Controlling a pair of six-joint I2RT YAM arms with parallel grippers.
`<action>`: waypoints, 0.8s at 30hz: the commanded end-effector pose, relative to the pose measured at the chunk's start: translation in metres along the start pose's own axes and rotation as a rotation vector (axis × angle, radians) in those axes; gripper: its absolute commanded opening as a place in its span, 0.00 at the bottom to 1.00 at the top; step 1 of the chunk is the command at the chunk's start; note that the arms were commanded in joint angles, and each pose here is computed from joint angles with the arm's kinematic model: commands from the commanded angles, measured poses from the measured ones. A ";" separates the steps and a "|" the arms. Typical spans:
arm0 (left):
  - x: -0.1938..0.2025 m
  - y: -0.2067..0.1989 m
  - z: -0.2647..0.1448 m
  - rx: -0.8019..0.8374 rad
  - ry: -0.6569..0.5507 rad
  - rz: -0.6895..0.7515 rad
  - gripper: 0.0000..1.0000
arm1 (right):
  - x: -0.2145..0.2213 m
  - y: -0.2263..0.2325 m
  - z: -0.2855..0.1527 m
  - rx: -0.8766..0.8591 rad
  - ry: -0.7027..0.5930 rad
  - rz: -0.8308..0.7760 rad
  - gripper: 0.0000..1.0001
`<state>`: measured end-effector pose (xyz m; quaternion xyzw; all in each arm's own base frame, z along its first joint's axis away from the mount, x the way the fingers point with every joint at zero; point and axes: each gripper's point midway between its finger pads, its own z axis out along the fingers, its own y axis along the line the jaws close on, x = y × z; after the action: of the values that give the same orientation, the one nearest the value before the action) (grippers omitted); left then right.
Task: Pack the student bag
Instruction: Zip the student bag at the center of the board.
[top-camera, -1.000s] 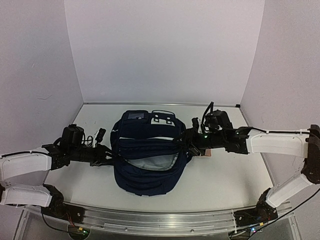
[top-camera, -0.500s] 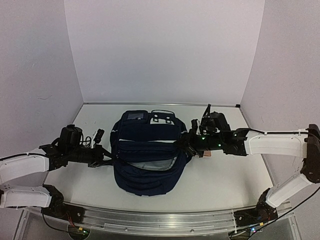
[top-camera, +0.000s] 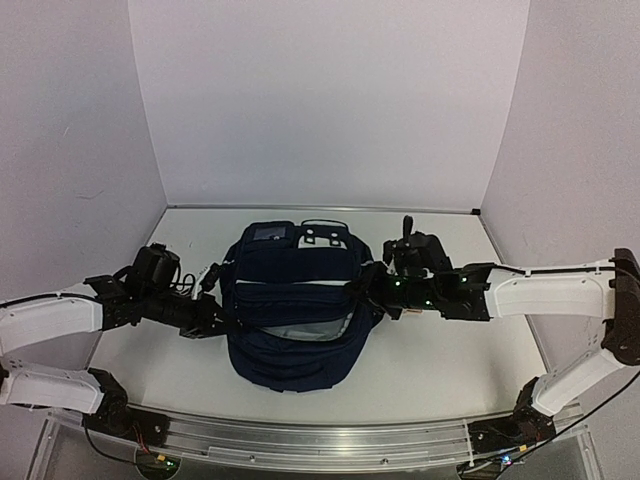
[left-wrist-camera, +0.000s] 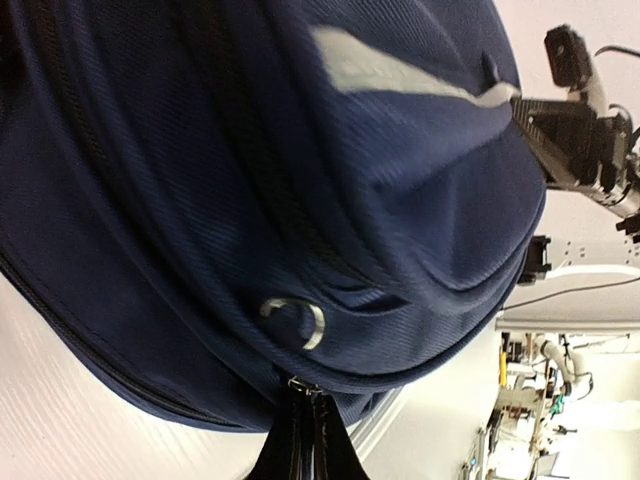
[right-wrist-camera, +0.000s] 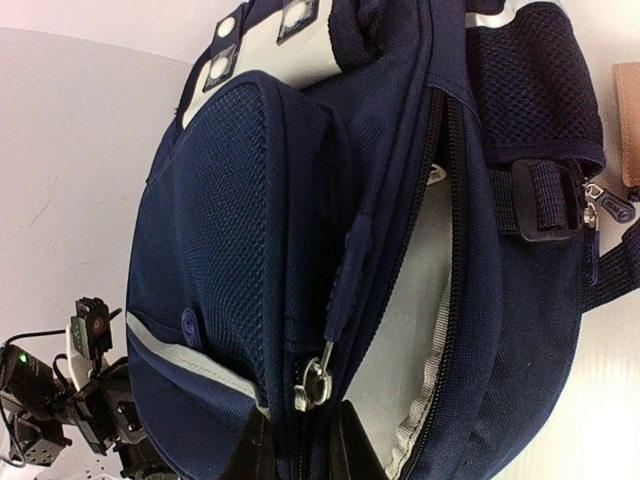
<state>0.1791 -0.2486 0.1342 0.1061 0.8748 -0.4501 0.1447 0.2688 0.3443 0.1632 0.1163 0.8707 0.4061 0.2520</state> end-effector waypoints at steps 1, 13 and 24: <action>0.021 -0.015 -0.001 -0.007 0.128 0.030 0.00 | -0.039 0.041 0.003 -0.083 -0.218 0.064 0.00; 0.017 -0.064 0.033 -0.003 0.109 0.051 0.00 | -0.024 0.050 0.036 -0.062 -0.304 0.091 0.00; -0.012 -0.084 0.071 -0.022 -0.008 -0.053 0.01 | -0.019 0.050 0.033 -0.043 -0.327 0.016 0.00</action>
<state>0.1638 -0.3323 0.1324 0.0990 0.9040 -0.4017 0.1081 0.2889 0.3761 0.1394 0.1612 0.8581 0.3403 0.3490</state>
